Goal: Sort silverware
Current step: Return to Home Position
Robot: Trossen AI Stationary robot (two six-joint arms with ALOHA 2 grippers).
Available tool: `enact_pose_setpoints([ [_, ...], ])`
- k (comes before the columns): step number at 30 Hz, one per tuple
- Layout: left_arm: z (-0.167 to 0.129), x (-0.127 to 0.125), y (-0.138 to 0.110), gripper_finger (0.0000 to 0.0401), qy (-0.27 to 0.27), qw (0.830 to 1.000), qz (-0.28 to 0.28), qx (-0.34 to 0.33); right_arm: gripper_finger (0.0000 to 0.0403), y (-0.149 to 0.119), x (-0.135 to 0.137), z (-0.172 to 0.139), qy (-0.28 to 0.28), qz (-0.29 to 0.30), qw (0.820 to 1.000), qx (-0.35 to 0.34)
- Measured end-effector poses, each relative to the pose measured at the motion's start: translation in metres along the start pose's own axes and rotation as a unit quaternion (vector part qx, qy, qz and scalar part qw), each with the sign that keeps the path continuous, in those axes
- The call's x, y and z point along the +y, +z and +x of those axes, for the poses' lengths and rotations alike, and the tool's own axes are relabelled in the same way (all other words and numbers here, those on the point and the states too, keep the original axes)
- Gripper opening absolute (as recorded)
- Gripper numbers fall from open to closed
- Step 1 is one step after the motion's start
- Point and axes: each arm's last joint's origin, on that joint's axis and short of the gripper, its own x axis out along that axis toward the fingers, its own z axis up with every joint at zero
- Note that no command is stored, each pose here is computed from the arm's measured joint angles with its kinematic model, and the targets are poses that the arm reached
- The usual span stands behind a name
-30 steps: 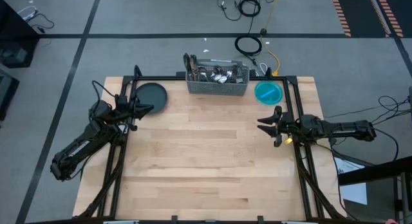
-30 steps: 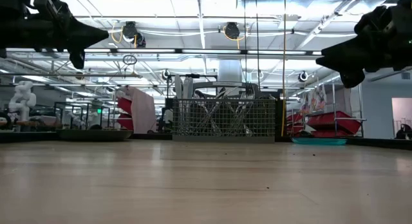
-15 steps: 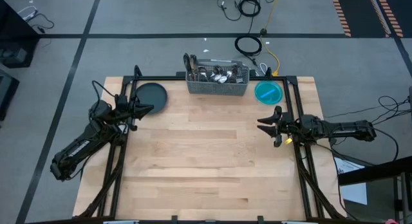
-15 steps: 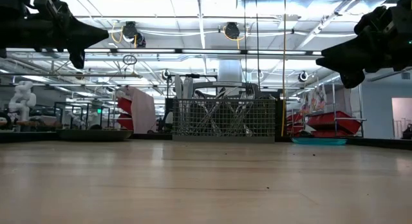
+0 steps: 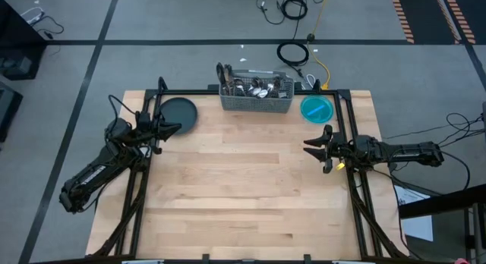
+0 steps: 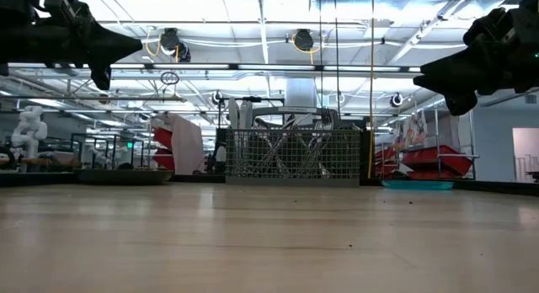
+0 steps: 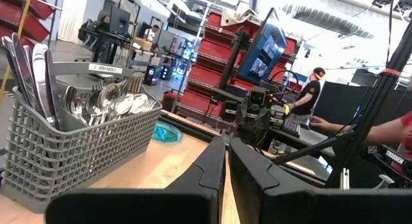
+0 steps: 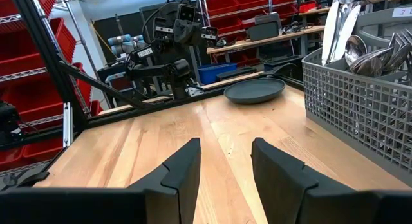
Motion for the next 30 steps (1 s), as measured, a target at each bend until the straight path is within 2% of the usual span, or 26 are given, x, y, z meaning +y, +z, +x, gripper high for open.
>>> enact_pose_setpoints([
  [30, 0.0000, -0.0001, 0.0001, 0.0029, 0.000, 1.000, 0.000, 0.000, 0.0128, 0.0000, 0.0000, 0.0000, 0.000, 0.000, 1.000, 0.000],
])
